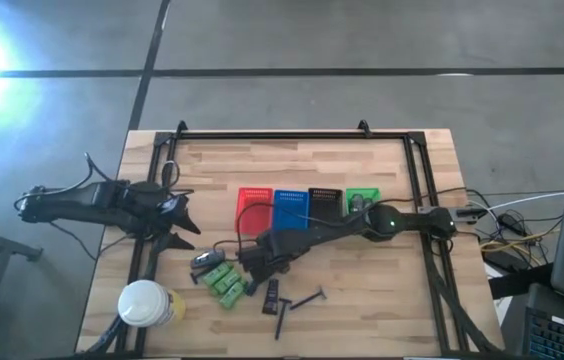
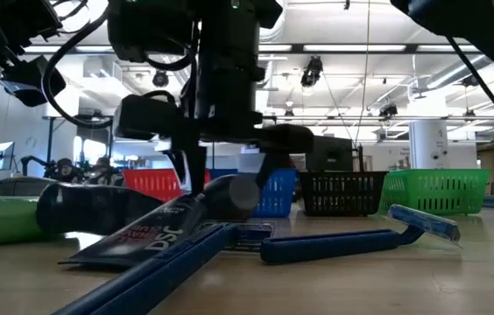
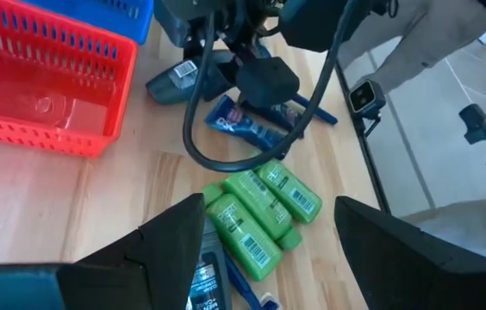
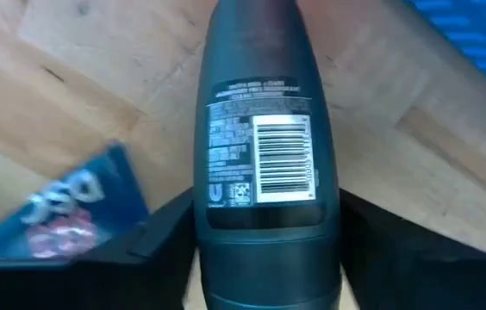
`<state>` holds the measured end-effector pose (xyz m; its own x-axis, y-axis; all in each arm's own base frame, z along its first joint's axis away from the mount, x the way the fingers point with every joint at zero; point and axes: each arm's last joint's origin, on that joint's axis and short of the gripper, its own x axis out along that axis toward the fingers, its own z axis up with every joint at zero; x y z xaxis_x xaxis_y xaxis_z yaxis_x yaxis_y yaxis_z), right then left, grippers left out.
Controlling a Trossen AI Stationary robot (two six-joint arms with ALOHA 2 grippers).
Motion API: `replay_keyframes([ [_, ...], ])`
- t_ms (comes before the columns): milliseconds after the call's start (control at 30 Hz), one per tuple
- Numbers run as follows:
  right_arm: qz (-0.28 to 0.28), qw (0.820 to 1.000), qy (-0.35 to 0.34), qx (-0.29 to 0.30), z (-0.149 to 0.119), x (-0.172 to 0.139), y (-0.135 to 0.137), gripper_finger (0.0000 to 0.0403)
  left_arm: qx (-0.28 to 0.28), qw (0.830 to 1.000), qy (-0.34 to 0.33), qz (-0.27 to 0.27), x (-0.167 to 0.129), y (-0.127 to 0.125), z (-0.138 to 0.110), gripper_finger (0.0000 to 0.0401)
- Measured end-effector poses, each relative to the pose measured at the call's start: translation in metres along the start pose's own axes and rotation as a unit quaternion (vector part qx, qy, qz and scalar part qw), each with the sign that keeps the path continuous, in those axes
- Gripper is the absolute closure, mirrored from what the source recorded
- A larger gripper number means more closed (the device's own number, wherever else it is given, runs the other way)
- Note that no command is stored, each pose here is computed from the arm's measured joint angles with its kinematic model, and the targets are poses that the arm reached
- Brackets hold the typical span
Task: Pick & Place Travel size toiletries
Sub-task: Put the black deodorant into the green bin
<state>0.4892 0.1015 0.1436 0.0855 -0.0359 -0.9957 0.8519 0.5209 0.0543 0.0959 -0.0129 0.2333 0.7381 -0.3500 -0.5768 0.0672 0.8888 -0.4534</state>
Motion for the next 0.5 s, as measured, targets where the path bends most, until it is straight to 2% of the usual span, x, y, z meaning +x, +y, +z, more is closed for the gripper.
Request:
replay_keyframes([
  [33, 0.001, 1.000, 0.000, -0.009, 0.000, -0.002, 0.000, 0.0205, 0.000, 1.000, 0.000, 0.000, 0.000, 0.000, 0.000, 0.0136],
  [167, -0.004, 1.000, 0.002, -0.029, -0.001, -0.016, -0.005, 0.0204, 0.000, 1.000, -0.001, 0.000, 0.000, 0.000, 0.000, 0.0136],
  [300, -0.001, 1.000, -0.024, -0.018, -0.006, -0.062, -0.015, 0.0204, 0.000, 1.000, -0.001, 0.000, 0.000, 0.000, 0.000, 0.0136],
  [400, -0.033, 0.998, -0.059, 0.015, -0.017, -0.101, -0.033, 0.0204, 0.000, 1.000, -0.003, 0.006, 0.000, 0.000, 0.000, 0.0136],
  [500, -0.083, 0.993, -0.064, 0.049, -0.021, -0.126, -0.061, 0.0204, 0.001, 1.000, -0.010, 0.005, 0.000, 0.000, 0.002, 0.0136],
])
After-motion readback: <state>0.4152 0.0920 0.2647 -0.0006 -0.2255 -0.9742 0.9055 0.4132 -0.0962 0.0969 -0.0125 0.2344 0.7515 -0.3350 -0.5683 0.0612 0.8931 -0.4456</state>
